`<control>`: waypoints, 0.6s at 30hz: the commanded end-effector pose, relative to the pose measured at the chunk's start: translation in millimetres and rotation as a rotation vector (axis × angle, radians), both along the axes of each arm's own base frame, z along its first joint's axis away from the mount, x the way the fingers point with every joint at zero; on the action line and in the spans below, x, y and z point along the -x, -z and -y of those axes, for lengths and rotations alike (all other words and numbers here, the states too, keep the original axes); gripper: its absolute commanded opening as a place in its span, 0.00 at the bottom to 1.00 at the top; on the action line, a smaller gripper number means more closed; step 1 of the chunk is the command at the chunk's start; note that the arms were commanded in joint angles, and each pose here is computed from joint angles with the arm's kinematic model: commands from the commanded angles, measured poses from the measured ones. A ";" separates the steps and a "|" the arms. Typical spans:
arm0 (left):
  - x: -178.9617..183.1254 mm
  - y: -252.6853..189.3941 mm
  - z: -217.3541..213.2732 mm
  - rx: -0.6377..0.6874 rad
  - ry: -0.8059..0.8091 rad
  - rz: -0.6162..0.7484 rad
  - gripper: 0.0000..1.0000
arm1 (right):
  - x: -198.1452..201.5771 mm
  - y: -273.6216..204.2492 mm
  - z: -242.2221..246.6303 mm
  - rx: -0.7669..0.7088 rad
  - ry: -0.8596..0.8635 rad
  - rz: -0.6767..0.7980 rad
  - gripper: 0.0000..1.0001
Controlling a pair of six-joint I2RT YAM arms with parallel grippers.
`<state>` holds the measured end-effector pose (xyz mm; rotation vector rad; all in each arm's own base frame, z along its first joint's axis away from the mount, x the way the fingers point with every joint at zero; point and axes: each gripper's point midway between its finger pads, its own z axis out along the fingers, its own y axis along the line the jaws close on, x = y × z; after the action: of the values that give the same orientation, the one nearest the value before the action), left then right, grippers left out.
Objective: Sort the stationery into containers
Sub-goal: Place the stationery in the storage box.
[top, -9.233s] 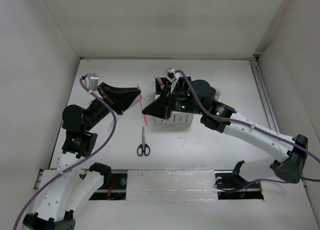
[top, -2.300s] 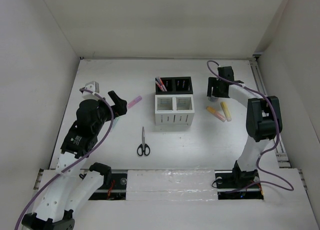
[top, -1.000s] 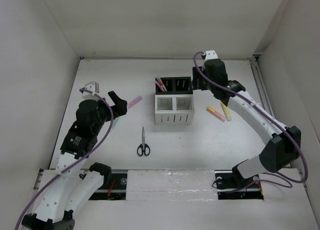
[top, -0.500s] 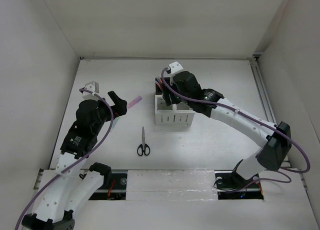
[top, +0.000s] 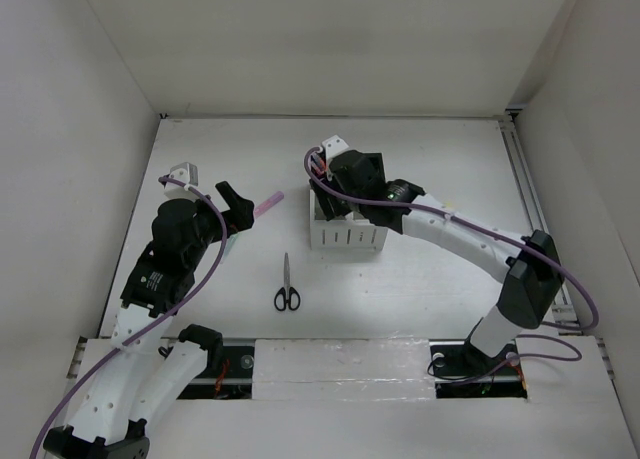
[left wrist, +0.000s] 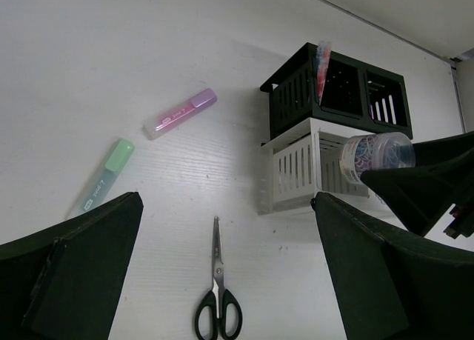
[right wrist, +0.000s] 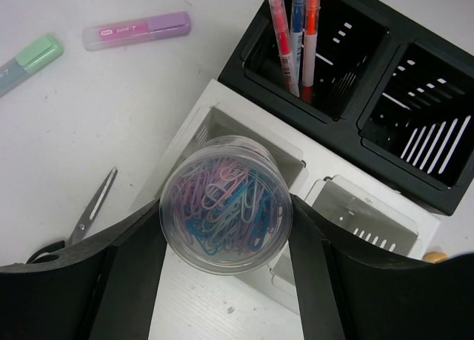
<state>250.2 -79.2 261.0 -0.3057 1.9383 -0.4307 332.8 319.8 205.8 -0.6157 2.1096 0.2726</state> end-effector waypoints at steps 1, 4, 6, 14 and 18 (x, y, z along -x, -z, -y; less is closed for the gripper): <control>-2.2 -14.8 0.5 0.014 -0.005 0.040 1.00 | -10.6 -20.1 -16.1 -0.054 -0.017 0.072 0.00; -2.2 -14.8 0.5 0.014 -0.005 0.040 1.00 | -10.3 -14.2 -15.8 -0.041 -0.017 0.059 0.00; -2.2 -14.8 0.5 0.014 -0.005 0.040 1.00 | -9.1 -8.9 -14.3 -0.031 -0.017 0.051 0.00; -1.7 -14.8 2.0 0.017 0.004 0.039 1.00 | -8.9 -2.3 -12.2 -0.027 -0.005 0.045 0.00; -1.7 -14.8 2.0 0.017 0.004 0.039 1.00 | -10.1 7.4 -13.6 -0.011 -0.005 0.031 0.00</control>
<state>250.2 -79.3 261.0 -0.3055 1.9384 -0.4311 335.3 322.1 189.9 -0.6344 2.1267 0.2544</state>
